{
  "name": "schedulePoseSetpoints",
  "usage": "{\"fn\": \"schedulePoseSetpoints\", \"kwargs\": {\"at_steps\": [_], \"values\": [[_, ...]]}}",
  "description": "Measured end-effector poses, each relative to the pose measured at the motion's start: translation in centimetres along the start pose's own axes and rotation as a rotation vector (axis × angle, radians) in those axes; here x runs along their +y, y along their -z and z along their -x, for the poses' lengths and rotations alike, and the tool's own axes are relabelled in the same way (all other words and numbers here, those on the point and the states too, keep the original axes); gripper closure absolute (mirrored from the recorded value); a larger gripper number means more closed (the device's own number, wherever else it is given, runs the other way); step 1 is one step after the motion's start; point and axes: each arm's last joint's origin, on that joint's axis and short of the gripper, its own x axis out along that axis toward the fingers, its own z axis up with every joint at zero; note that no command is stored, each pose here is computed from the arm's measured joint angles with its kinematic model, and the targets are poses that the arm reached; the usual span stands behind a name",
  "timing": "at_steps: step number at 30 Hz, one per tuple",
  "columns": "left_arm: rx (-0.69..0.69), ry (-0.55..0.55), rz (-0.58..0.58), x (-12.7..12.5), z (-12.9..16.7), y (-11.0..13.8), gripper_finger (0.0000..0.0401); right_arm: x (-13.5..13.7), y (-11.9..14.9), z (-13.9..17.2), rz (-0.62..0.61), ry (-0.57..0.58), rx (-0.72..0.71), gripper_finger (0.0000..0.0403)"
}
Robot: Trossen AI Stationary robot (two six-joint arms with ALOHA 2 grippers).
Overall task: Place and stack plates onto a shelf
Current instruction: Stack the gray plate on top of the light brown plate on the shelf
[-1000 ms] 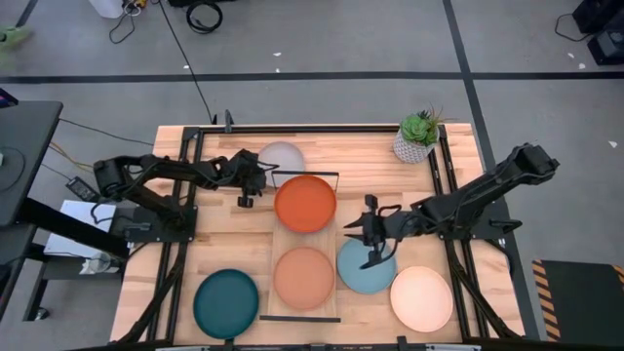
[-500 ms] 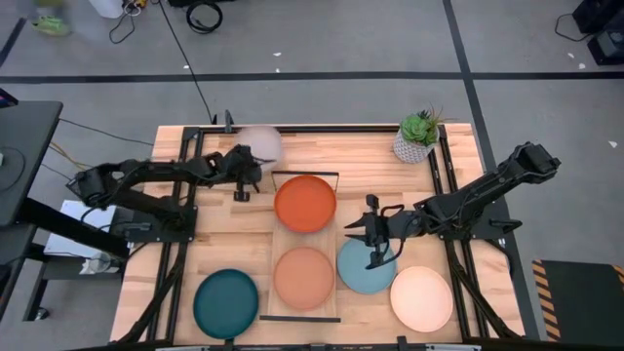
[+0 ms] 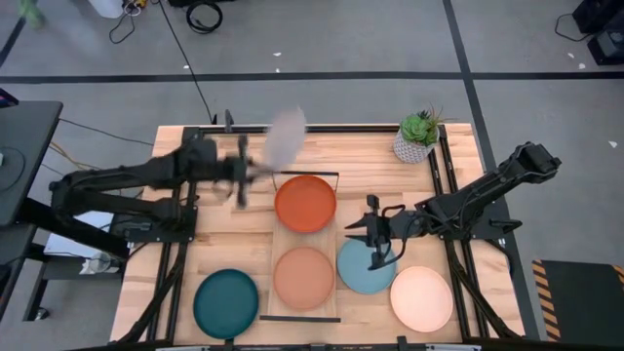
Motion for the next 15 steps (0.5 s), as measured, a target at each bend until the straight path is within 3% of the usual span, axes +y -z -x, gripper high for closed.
{"fn": "schedulePoseSetpoints", "kwargs": {"at_steps": [4, 9, 15], "values": [[-0.110, 0.285, -0.115, -4.0, 0.5, -1.6, 0.0387, 0.2, 0.2, 0.7, 0.022, 0.000, 0.027, 0.0302], [-0.030, 0.542, -0.027, -9.1, 0.0, -2.1, 0.0382, 0.2, -0.3, 3.0, 0.032, 0.096, -0.004, 0.0302], [-0.022, 0.670, -0.019, -15.9, -1.1, -3.4, 0.0386, 0.1, -1.2, 5.1, 0.021, 0.100, -0.079, 0.0302]]}}
